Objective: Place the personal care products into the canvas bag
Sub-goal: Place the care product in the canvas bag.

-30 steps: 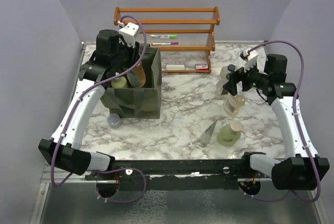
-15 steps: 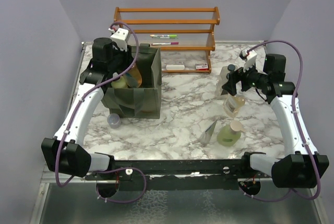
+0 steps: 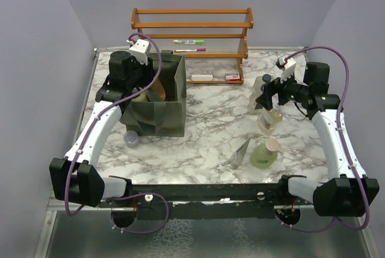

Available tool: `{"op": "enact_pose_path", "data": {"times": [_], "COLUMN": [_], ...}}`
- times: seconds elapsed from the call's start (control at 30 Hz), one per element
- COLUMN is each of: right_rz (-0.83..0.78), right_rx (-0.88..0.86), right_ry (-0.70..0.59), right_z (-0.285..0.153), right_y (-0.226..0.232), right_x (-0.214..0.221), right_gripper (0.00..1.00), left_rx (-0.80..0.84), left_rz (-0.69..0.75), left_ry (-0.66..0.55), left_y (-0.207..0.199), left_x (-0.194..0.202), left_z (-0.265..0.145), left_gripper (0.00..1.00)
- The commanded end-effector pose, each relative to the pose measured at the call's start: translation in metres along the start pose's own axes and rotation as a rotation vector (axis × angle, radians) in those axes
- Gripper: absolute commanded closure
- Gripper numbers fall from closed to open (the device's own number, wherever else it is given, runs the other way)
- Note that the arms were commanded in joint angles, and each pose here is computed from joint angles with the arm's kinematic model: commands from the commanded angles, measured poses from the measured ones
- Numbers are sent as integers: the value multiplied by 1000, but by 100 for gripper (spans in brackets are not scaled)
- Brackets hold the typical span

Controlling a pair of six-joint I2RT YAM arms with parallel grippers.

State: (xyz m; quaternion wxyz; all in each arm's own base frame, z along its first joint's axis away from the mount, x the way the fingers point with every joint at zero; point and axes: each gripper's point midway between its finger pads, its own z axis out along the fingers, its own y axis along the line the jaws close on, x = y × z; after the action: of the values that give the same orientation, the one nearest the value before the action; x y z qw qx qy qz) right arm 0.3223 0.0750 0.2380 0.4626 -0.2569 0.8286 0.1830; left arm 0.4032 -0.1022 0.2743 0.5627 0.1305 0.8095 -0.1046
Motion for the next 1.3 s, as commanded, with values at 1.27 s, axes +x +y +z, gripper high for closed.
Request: {"op": "enact_pose_path", "data": {"times": [1.27], "right_rz": [2], "right_rx": [-16], "right_ry": [-16], "right_z": [-1], "right_y": [3], "right_x": [-1], "right_gripper": [1], "left_rx": [16], "left_rz": [135], "left_ry": [-101], "left_y": [8], "left_x": [15], "left_z": [29], "left_gripper": [94]}}
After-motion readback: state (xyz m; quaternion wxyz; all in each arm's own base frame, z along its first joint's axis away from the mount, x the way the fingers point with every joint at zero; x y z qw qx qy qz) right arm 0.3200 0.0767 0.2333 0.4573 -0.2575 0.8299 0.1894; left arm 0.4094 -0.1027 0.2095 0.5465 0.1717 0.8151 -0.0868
